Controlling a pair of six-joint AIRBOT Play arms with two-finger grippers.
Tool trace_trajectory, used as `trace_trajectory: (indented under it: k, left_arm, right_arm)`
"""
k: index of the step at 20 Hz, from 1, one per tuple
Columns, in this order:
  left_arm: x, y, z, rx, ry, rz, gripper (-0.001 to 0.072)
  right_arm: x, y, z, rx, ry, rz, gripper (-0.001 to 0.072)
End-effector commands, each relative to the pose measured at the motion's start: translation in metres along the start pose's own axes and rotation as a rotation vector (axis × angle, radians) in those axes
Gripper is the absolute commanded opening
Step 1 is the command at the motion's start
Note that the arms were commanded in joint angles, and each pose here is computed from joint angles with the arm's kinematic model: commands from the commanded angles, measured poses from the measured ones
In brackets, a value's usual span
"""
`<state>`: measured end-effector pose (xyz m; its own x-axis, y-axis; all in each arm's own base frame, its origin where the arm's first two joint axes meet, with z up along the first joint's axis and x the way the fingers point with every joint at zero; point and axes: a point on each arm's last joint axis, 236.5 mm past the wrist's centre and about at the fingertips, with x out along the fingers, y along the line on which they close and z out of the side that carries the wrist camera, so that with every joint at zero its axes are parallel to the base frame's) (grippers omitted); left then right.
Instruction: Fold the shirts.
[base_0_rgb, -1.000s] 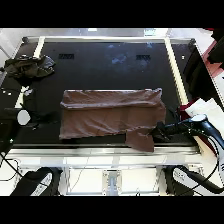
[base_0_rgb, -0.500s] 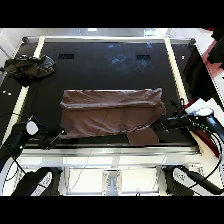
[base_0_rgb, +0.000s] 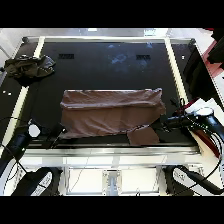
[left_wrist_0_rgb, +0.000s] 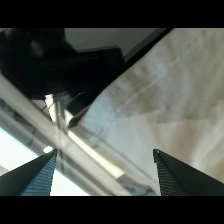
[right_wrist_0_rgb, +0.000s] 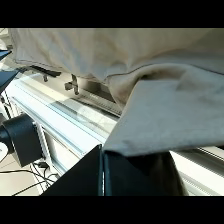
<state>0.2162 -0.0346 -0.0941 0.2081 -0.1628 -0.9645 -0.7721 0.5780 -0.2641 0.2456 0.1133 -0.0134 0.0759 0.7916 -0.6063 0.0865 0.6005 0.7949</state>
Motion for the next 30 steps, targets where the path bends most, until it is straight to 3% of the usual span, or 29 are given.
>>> trace_trajectory:
  k: [1, 9, 12, 14, 16, 17, 19, 23, 30]
  left_arm:
    - [0.000, -0.006, 0.007, -0.015, -0.029, -0.027, 0.0528]
    - [0.011, 0.017, -0.011, -0.034, 0.032, 0.040, 0.0526]
    - [0.012, 0.010, -0.005, -0.049, 0.003, 0.006, 0.0526]
    - [0.012, 0.003, 0.002, -0.080, -0.026, -0.025, 0.0399]
    - [0.012, -0.002, 0.007, -0.087, -0.044, -0.050, 0.0386]
    - [0.012, -0.003, 0.008, -0.087, -0.048, -0.053, 0.0307]
    - [0.011, -0.004, 0.008, -0.083, -0.049, -0.054, 0.0017]
    - [-0.008, -0.030, 0.023, 0.032, -0.092, -0.110, 0.0013]
    - [-0.127, -0.105, 0.074, 0.364, -0.354, -0.243, 0.0014]
  right_arm:
    - [0.000, 0.001, 0.000, -0.002, 0.000, 0.001, 0.0033]
    - [0.000, 0.001, 0.000, -0.002, -0.001, 0.004, 0.0034]
    - [0.000, 0.001, 0.000, -0.002, -0.001, 0.004, 0.0033]
    - [0.000, 0.001, 0.000, -0.002, -0.001, 0.004, 0.0033]
    - [0.000, 0.001, 0.000, -0.002, -0.002, 0.004, 0.0033]
    - [0.000, 0.001, 0.000, -0.002, -0.001, 0.004, 0.0033]
    - [0.000, 0.002, 0.000, -0.002, -0.002, 0.004, 0.0033]
    - [-0.005, 0.011, 0.000, -0.037, -0.020, 0.012, 0.0032]
    - [-0.052, 0.056, 0.005, -0.232, -0.103, -0.078, 0.0032]
